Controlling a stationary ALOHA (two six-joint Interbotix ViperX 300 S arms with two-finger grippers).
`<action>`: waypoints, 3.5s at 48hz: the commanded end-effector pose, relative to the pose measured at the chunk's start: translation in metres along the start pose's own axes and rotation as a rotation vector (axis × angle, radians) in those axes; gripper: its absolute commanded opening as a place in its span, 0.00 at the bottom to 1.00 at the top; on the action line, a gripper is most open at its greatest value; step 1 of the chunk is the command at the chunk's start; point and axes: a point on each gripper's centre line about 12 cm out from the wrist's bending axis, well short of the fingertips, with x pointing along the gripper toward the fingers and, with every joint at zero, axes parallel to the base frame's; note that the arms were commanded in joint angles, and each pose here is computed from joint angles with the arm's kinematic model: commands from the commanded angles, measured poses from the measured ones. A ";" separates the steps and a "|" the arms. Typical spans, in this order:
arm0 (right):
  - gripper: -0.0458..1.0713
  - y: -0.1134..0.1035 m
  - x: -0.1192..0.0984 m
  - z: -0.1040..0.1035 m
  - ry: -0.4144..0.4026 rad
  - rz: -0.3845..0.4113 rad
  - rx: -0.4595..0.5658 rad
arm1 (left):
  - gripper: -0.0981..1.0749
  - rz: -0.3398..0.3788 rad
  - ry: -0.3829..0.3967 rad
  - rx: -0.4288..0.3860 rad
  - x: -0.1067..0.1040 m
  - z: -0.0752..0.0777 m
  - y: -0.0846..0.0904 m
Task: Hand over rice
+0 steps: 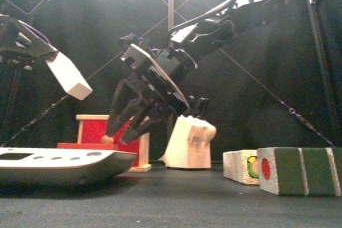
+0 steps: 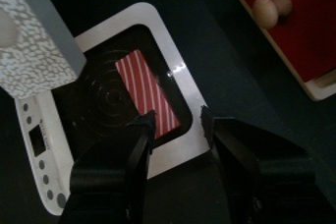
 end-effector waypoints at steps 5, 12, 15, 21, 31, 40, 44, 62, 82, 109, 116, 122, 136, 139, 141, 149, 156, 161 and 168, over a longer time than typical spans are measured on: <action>0.75 0.004 -0.036 0.023 -0.074 0.033 -0.022 | 0.57 0.002 -0.017 -0.012 0.001 0.005 0.000; 0.75 0.011 -0.054 0.024 -0.098 0.078 -0.049 | 0.57 0.014 -0.018 -0.031 0.002 0.005 0.002; 0.75 0.017 -0.059 0.024 -0.113 0.116 -0.082 | 0.57 0.015 -0.018 -0.035 0.002 0.006 0.002; 0.75 0.037 -0.066 0.032 -0.171 0.236 -0.210 | 0.57 0.020 -0.029 -0.043 0.003 0.010 0.003; 0.75 0.050 -0.063 0.042 -0.214 0.312 -0.287 | 0.57 0.021 -0.041 -0.040 0.005 0.015 0.004; 0.75 0.054 -0.055 0.047 -0.221 0.315 -0.292 | 0.57 0.021 -0.049 -0.040 0.009 0.019 0.004; 0.75 0.056 -0.054 0.050 -0.227 0.318 -0.288 | 0.57 0.020 -0.047 -0.039 0.011 0.020 0.004; 0.76 0.045 -0.053 0.047 -0.209 0.245 -0.269 | 0.57 0.018 -0.033 -0.037 0.014 0.018 0.004; 0.90 0.047 -0.047 0.054 -0.220 0.237 -0.261 | 0.57 0.019 -0.041 -0.036 0.015 0.021 0.005; 0.81 0.045 -0.035 0.056 -0.217 0.229 -0.256 | 0.57 0.018 -0.041 -0.035 0.015 0.021 0.005; 0.73 0.046 -0.034 0.056 -0.216 0.228 -0.256 | 0.57 0.019 -0.041 -0.038 0.015 0.021 0.005; 0.68 0.047 -0.034 0.057 -0.218 0.230 -0.255 | 0.57 0.019 -0.041 -0.038 0.015 0.021 0.005; 0.64 0.045 -0.037 0.054 -0.214 0.229 -0.257 | 0.58 0.021 -0.040 -0.042 0.014 0.020 0.005; 0.64 0.044 -0.036 0.053 -0.211 0.227 -0.255 | 0.60 0.022 -0.041 -0.045 0.013 0.020 0.005; 0.64 0.044 -0.037 0.053 -0.211 0.228 -0.258 | 0.62 0.024 -0.043 -0.051 0.013 0.020 0.005; 0.64 0.044 -0.037 0.052 -0.209 0.226 -0.256 | 0.75 0.036 -0.045 -0.065 0.012 0.020 0.007; 0.64 0.044 -0.037 0.052 -0.208 0.225 -0.256 | 0.86 0.042 -0.050 -0.075 0.012 0.021 0.008; 0.64 0.044 -0.037 0.052 -0.208 0.225 -0.256 | 0.87 0.043 -0.050 -0.076 0.012 0.021 0.008; 0.64 0.044 -0.037 0.052 -0.208 0.225 -0.256 | 0.87 0.044 -0.047 -0.077 0.012 0.020 0.008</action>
